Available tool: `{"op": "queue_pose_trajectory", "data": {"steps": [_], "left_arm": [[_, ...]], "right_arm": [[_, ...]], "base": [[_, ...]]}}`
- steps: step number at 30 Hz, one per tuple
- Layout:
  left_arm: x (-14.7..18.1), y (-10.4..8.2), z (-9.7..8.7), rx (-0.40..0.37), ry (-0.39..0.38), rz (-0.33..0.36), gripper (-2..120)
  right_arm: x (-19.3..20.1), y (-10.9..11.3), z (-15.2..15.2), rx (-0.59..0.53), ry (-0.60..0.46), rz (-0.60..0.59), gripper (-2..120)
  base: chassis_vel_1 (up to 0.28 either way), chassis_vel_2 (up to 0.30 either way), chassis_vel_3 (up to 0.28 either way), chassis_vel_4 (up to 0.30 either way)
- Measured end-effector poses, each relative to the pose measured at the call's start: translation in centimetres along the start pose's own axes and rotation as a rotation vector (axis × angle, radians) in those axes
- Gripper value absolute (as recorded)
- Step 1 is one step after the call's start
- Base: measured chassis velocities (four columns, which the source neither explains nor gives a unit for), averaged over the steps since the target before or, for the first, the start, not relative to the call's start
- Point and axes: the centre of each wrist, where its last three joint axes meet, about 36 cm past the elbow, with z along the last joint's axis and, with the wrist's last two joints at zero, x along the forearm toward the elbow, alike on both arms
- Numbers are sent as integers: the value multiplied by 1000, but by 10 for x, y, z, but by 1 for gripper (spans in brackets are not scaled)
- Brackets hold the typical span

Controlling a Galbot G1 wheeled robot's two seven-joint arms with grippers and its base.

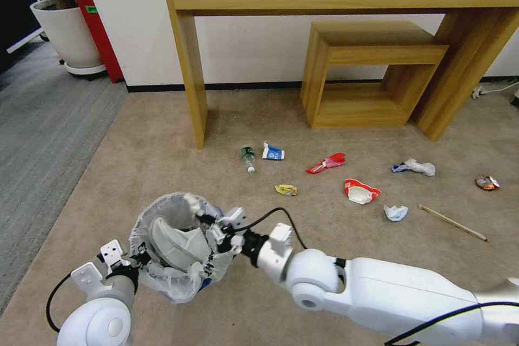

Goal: Pick up the trash bin and place the garbage on the floor into it.

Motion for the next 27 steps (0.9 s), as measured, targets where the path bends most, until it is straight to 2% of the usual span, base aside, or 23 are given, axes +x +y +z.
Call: {"op": "queue_pose_trajectory", "data": {"steps": [6,15,19,22,24,27], "left_arm": [[4,2,1,-5,-3,-3,0],[7,0,5,-6,-1,-3,0],[8,0,5,-6,-3,-4,0],[9,0,5,-6,-5,-4,0],[9,0,5,-6,-5,-4,0],[8,0,6,-7,-3,-7,0]], "right_arm": [[-20,9,0,36,100,43,0],[-48,37,-1,39,158,60,0],[-49,40,0,39,175,67,2],[-47,37,1,39,180,88,17],[-47,36,2,39,181,93,20],[-42,29,4,41,182,116,33]], "base": [[0,0,0,0],[0,0,0,0],[0,0,0,0],[0,0,0,0],[0,0,0,0],[0,0,0,0]]}}
